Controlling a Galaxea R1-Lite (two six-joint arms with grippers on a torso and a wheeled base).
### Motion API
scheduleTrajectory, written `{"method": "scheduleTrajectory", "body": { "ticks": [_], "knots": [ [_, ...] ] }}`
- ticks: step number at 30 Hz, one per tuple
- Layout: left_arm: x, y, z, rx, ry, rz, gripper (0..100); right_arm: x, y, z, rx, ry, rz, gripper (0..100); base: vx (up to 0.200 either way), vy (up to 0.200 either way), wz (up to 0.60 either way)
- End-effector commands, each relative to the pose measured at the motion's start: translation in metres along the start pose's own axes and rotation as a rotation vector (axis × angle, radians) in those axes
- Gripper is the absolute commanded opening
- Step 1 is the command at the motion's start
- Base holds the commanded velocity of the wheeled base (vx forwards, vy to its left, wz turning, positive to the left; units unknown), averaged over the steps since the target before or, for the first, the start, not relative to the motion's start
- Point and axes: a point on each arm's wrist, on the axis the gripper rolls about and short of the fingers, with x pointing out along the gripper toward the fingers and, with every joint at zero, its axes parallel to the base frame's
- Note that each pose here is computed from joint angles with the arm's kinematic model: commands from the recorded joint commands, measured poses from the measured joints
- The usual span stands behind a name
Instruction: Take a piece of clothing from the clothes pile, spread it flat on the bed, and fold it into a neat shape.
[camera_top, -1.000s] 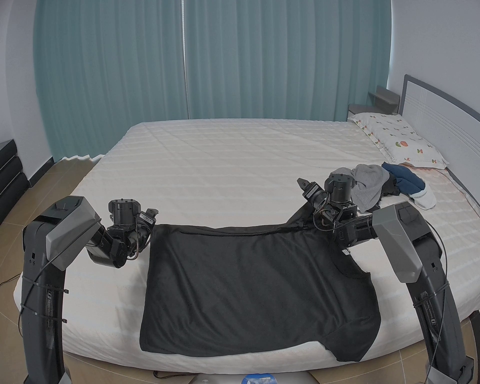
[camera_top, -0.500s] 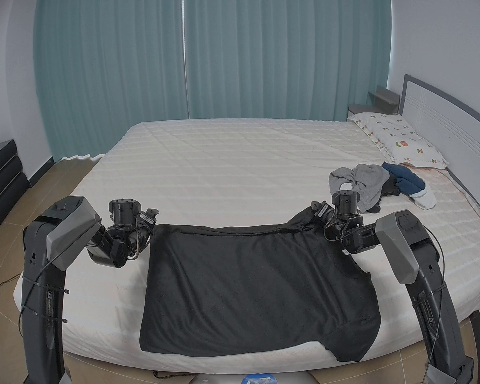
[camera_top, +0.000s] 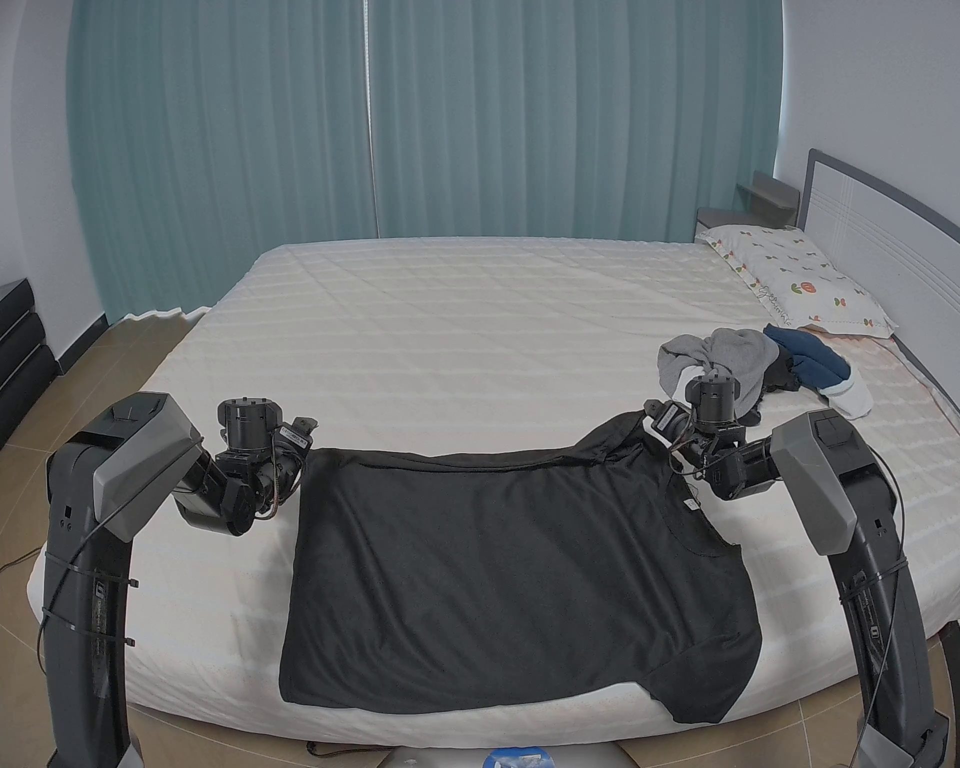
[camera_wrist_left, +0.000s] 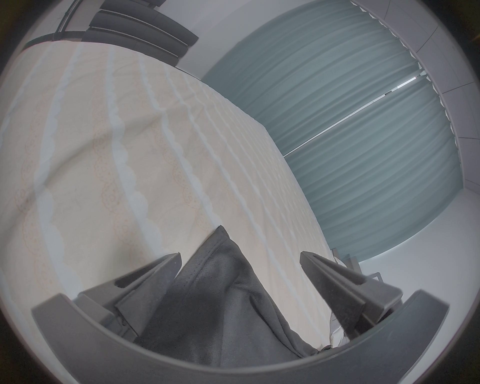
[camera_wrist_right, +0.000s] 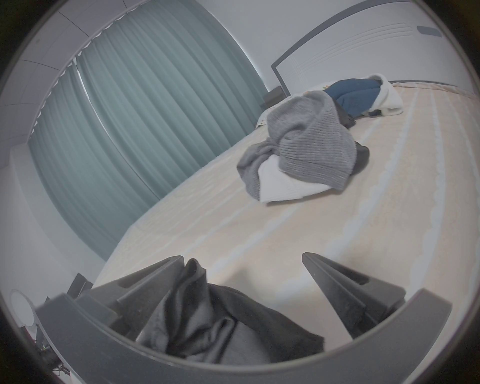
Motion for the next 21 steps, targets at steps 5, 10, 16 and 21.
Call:
{"method": "scheduleTrajectory", "body": {
  "ticks": [5, 10, 16, 21],
  "knots": [
    [0.001, 0.001, -0.001, 0.002, 0.002, 0.004, 100, -0.018, -0.029, -0.005, -0.016, 0.132, -0.044, 100, 0.000, 0.000, 0.00],
    [0.001, 0.002, -0.001, 0.002, 0.003, 0.005, 100, -0.018, -0.034, -0.005, -0.006, 0.141, -0.053, 100, 0.000, 0.000, 0.00],
    [0.002, 0.003, -0.002, 0.010, 0.003, 0.007, 100, -0.025, -0.034, -0.004, 0.018, 0.173, -0.039, 100, 0.000, 0.000, 0.00],
    [0.002, 0.003, -0.002, 0.010, 0.004, 0.008, 100, -0.032, -0.034, -0.003, 0.058, 0.213, -0.018, 100, 0.000, 0.000, 0.00]
  ]
}}
